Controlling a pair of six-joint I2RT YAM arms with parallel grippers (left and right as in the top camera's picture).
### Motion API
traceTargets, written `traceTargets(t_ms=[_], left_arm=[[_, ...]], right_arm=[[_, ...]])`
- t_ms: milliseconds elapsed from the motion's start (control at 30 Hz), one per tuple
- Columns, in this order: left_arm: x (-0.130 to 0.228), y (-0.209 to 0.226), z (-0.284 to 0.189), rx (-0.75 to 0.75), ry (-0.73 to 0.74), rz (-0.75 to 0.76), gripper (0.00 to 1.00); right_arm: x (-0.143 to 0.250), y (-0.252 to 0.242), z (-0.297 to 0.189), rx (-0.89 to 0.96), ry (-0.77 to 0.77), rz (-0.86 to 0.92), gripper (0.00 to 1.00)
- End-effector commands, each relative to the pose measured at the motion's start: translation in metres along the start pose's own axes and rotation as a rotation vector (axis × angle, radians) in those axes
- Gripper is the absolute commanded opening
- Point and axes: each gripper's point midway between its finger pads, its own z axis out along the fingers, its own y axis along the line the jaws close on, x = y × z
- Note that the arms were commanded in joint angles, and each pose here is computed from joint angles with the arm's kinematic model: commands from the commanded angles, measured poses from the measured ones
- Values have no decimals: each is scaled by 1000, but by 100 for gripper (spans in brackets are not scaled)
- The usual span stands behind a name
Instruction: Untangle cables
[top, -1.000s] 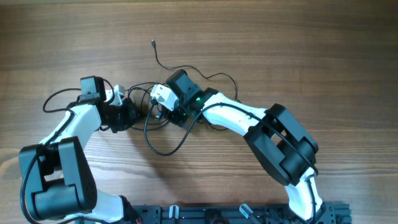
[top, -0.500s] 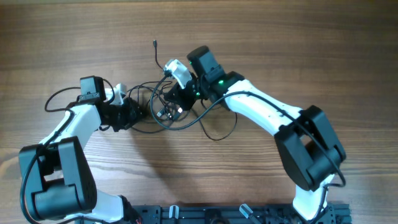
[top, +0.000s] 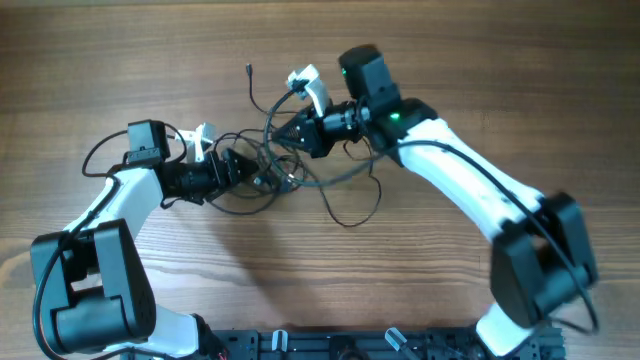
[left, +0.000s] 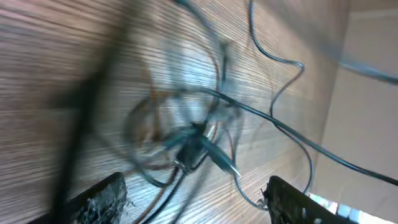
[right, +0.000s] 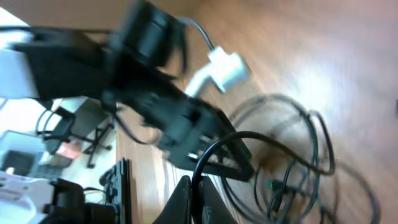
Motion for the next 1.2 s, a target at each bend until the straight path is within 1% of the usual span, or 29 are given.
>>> traceTargets(t_ms=[0, 100, 167, 267, 433, 500, 533, 567, 600, 633, 700, 733, 767, 833, 867, 933, 967, 1000, 1033, 1067, 1100, 1167], left_arm=[[0, 11, 3, -46, -3, -48, 75], [0, 11, 3, -46, -3, -49, 77], [0, 11, 3, -46, -3, -48, 78], [0, 11, 3, -47, -4, -47, 80], [-1, 19, 2, -98, -14, -48, 80], [-1, 16, 2, -80, -11, -43, 85], [-2, 10, 2, -43, -11, -17, 85], [-4, -10, 0, 70, -11, 66, 86], [-6, -43, -9, 250, -22, 164, 86], [-5, -65, -19, 372, -30, 239, 84], [-3, -99, -38, 567, -46, 354, 84], [-2, -112, -46, 635, -54, 405, 83], [-1, -117, -49, 657, -54, 427, 80], [-3, -104, -35, 551, -49, 394, 78], [-4, -92, -26, 467, -44, 363, 76], [-2, -66, -10, 286, -22, 292, 70], [-1, -56, -4, 211, -13, 259, 65], [-2, -46, 0, 144, -11, 234, 63], [-3, -42, 1, 115, -16, 233, 66], [-6, -43, 0, 106, -29, 238, 88], [-12, -46, -4, 102, -50, 237, 99], [-30, -61, -20, 96, -115, 245, 100]], right_arm=[[-38, 41, -35, 40, -104, -183, 4], [-54, 66, -56, 61, -158, -293, 4], [-62, 83, -69, 59, -191, -335, 4], [-67, 97, -79, 63, -216, -405, 4], [-80, 129, -103, 61, -285, -496, 4], [-86, 141, -115, 82, -321, -530, 4], [-88, 143, -119, 98, -331, -535, 4], [-89, 143, -121, 110, -336, -533, 4], [-86, 142, -120, 111, -327, -516, 4], [-84, 140, -119, 114, -316, -503, 4], [-81, 131, -119, 148, -304, -454, 4], [-81, 122, -119, 190, -301, -404, 4], [-79, 113, -119, 228, -298, -358, 5], [-74, 96, -118, 288, -282, -266, 4], [-71, 87, -117, 313, -274, -210, 4], [-64, 69, -111, 354, -251, -111, 4], [-60, 59, -110, 381, -243, -70, 4], [-58, 50, -108, 409, -237, -35, 4], [-55, 42, -107, 437, -232, -5, 4], [-54, 37, -106, 451, -230, 12, 4], [-53, 34, -105, 452, -225, 18, 4], [-52, 33, -103, 453, -221, 22, 4]])
